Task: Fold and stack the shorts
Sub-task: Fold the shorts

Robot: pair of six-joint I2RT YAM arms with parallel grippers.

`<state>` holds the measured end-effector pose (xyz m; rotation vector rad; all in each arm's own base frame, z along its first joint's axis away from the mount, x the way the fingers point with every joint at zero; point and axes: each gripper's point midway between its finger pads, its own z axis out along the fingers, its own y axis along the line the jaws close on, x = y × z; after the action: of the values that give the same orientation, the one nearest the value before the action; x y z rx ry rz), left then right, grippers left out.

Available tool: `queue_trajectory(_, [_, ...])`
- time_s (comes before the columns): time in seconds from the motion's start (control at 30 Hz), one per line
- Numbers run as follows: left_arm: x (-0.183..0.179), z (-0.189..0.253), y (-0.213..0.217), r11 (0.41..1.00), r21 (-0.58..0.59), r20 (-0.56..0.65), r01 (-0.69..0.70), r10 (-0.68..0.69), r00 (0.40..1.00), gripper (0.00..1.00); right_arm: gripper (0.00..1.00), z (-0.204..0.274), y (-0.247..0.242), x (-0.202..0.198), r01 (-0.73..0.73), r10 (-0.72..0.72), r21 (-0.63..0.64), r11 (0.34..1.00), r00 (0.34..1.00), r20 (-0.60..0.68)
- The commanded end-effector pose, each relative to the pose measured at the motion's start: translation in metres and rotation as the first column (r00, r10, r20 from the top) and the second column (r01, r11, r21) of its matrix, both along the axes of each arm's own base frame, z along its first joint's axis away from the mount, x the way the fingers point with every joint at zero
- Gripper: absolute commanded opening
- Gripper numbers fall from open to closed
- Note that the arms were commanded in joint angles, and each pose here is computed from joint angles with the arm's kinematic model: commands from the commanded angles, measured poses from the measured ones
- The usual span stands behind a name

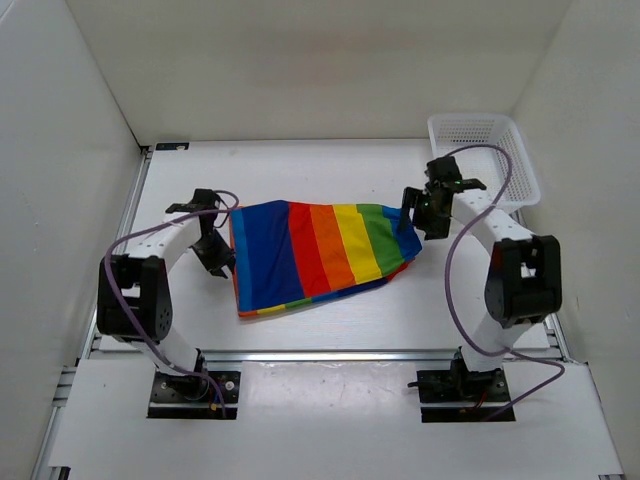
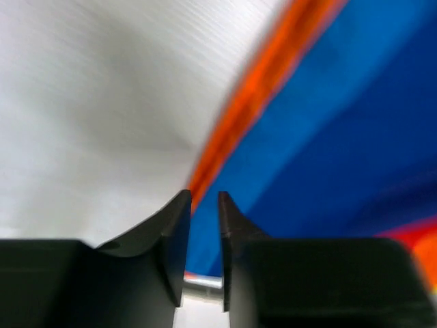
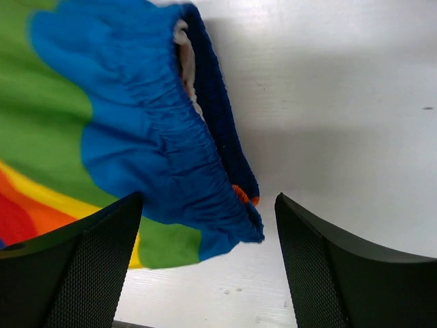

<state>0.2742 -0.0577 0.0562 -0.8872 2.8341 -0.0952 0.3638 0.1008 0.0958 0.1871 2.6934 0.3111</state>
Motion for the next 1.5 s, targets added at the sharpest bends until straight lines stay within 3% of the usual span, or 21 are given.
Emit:
queue_trajectory(0.0, [0.017, -0.006, 0.004, 1.0, -0.019, 0.052, 0.02, -0.019, 0.998, 0.3, 0.83, -0.021, 0.008, -0.004, -0.087, 0.087, 0.006, 0.996, 0.995, -0.055])
queue_trajectory(0.1, [0.024, -0.014, 0.002, 0.999, -0.03, 0.045, 0.033, -0.032, 0.998, 0.3, 0.8, -0.044, 0.006, -0.008, -0.072, 0.071, -0.006, 0.997, 0.993, -0.095])
queue_trajectory(0.27, [0.031, -0.025, 0.002, 0.999, -0.027, 0.029, 0.042, -0.041, 0.999, 0.27, 0.63, -0.069, 0.01, -0.01, -0.075, 0.073, -0.007, 0.997, 0.989, -0.129])
queue_trajectory(0.43, [0.03, -0.042, 0.002, 0.998, -0.024, -0.012, 0.05, -0.05, 0.999, 0.16, 0.27, -0.082, 0.011, -0.013, -0.061, 0.057, -0.019, 0.998, 0.986, -0.159])
queue_trajectory(0.6, [0.03, -0.048, 0.002, 0.999, -0.023, -0.024, 0.049, -0.05, 0.998, 0.12, 0.01, -0.07, 0.001, -0.011, -0.032, 0.023, -0.068, 0.997, 0.992, -0.127])
queue_trajectory(0.83, [0.033, -0.05, -0.004, 0.997, -0.054, -0.025, 0.063, -0.065, 0.998, 0.11, 0.0, -0.002, -0.002, 0.0, 0.008, -0.003, -0.17, 0.985, 1.0, 0.029])
queue_trajectory(1.07, [0.054, -0.048, -0.012, 0.994, -0.074, 0.003, 0.079, -0.079, 0.997, 0.11, 0.0, 0.054, 0.05, 0.0, -0.061, 0.104, -0.281, 0.958, 0.984, 0.142])
queue_trajectory(1.17, [0.06, -0.048, -0.016, 0.991, -0.093, 0.008, 0.092, -0.092, 0.996, 0.11, 0.0, 0.065, 0.073, -0.004, -0.079, 0.136, -0.315, 0.946, 0.977, 0.164])
queue_trajectory(1.37, [0.056, -0.05, -0.017, 0.989, -0.098, 0.001, 0.114, -0.115, 0.993, 0.11, 0.0, 0.034, 0.054, -0.016, -0.023, 0.059, -0.354, 0.935, 0.994, 0.093])
queue_trajectory(1.43, [0.056, -0.05, -0.017, 0.988, -0.096, 0.002, 0.125, -0.125, 0.992, 0.11, 0.19, 0.024, 0.039, -0.018, -0.003, 0.029, -0.369, 0.929, 0.998, 0.064])
queue_trajectory(1.47, [0.056, -0.05, -0.017, 0.988, -0.096, 0.002, 0.125, -0.125, 0.992, 0.11, 0.34, 0.017, 0.031, -0.024, -0.001, 0.019, -0.38, 0.925, 0.999, 0.042])
